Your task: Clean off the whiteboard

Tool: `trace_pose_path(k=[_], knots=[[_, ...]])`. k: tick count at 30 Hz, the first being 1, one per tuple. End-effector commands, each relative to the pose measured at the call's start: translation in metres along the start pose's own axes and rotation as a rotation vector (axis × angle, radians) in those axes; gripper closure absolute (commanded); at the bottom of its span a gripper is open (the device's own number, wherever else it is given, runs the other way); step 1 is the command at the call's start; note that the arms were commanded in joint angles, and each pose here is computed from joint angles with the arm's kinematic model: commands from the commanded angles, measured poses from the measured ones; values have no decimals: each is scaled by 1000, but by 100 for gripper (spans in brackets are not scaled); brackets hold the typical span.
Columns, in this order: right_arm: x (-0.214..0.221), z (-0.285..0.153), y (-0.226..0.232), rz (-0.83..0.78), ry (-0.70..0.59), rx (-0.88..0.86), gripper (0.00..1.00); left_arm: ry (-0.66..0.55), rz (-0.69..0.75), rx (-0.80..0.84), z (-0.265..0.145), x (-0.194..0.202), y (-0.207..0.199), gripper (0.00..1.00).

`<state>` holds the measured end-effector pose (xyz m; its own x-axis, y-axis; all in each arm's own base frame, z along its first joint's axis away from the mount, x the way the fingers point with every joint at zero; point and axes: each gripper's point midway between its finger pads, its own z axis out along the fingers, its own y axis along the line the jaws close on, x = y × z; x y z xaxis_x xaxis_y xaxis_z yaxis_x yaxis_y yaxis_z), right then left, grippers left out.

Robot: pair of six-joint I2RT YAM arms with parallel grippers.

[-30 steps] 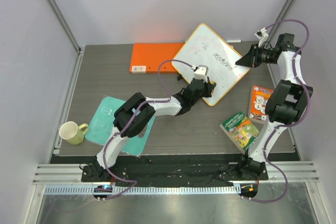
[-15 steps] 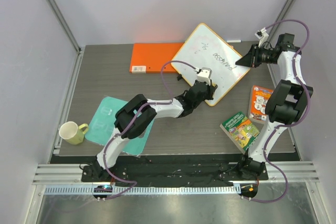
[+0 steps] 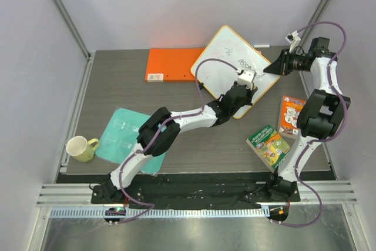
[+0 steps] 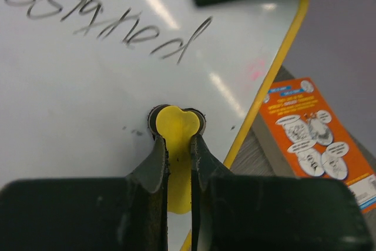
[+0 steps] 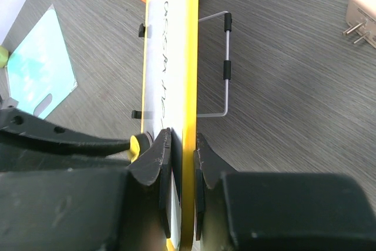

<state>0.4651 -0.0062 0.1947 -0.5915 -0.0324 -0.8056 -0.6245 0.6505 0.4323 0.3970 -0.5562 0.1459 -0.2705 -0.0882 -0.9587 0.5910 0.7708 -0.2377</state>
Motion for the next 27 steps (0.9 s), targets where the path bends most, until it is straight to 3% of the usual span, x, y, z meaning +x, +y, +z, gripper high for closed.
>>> trace_pose_path(k=[1, 13, 27], knots=[[13, 11, 1, -119, 95, 36, 99, 38, 27, 91, 22, 19, -19, 100], [14, 11, 2, -113, 99, 34, 99, -121, -5, -34, 57, -21, 28, 100], [10, 7, 5, -127, 103, 37, 99, -118, -50, -240, 64, -24, 133, 100]])
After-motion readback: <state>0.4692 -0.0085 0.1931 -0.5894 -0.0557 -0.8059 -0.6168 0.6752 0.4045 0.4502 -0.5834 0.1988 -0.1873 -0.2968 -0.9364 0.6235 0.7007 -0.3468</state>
